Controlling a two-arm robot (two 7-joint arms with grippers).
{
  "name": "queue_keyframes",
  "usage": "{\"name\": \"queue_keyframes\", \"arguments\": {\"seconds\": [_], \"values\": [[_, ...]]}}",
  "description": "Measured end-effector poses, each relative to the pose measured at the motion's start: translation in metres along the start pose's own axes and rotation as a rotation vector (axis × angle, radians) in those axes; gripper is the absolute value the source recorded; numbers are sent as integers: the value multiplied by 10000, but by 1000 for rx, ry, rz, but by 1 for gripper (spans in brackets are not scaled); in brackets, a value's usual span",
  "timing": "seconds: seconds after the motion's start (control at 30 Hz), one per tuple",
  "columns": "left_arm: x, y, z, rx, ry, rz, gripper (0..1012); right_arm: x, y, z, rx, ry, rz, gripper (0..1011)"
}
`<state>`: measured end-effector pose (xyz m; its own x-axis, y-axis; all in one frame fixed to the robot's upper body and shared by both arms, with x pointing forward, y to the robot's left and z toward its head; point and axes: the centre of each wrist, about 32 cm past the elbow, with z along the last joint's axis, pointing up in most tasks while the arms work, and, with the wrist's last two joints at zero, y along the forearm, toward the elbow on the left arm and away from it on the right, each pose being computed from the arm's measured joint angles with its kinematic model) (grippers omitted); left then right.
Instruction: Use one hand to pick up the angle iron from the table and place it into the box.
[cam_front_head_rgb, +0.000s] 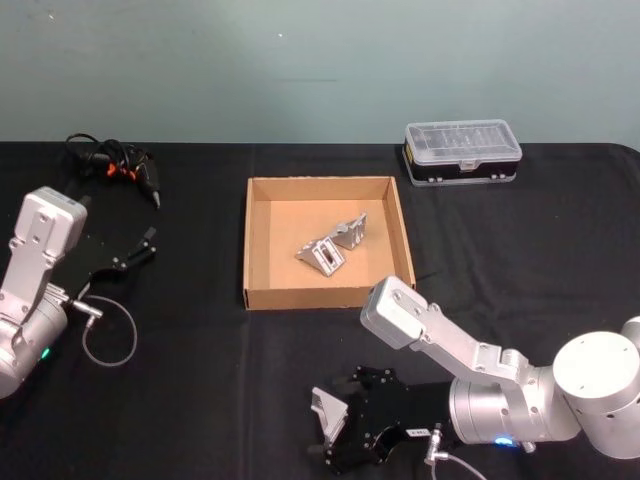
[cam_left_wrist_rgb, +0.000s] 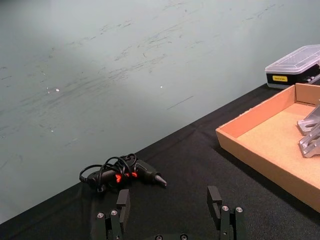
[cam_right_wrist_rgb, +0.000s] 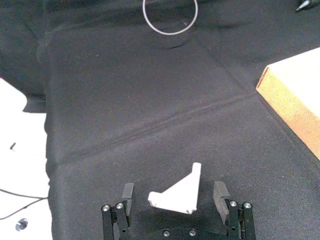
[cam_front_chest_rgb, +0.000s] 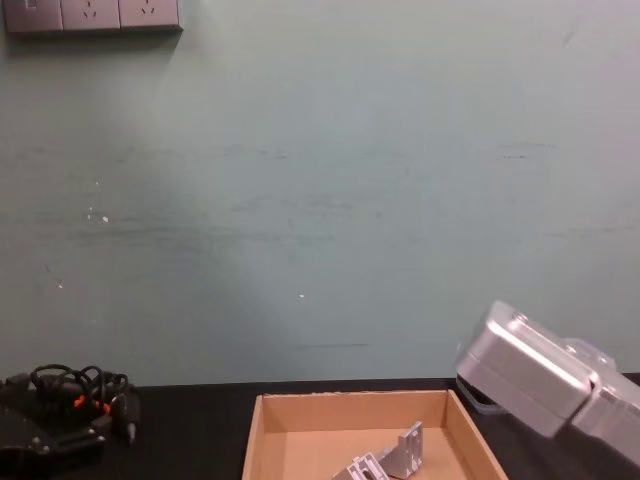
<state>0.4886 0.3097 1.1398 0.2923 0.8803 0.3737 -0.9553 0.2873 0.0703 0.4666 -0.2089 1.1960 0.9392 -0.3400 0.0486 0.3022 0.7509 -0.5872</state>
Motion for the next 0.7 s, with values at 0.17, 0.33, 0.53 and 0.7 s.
{"name": "queue_keyframes", "arguments": {"seconds": [0.17,0.33,0.53,0.7], "values": [[0,0,0,0,0,0,1011,2,38,-21,5,9,-2,1000],[0,0,0,0,0,0,1011,7,69,-31,5,15,-4,1000],[0,0,0,0,0,0,1011,8,80,-32,2,18,-5,1000],[0,0,0,0,0,0,1011,8,75,-32,2,17,-6,964]]}}
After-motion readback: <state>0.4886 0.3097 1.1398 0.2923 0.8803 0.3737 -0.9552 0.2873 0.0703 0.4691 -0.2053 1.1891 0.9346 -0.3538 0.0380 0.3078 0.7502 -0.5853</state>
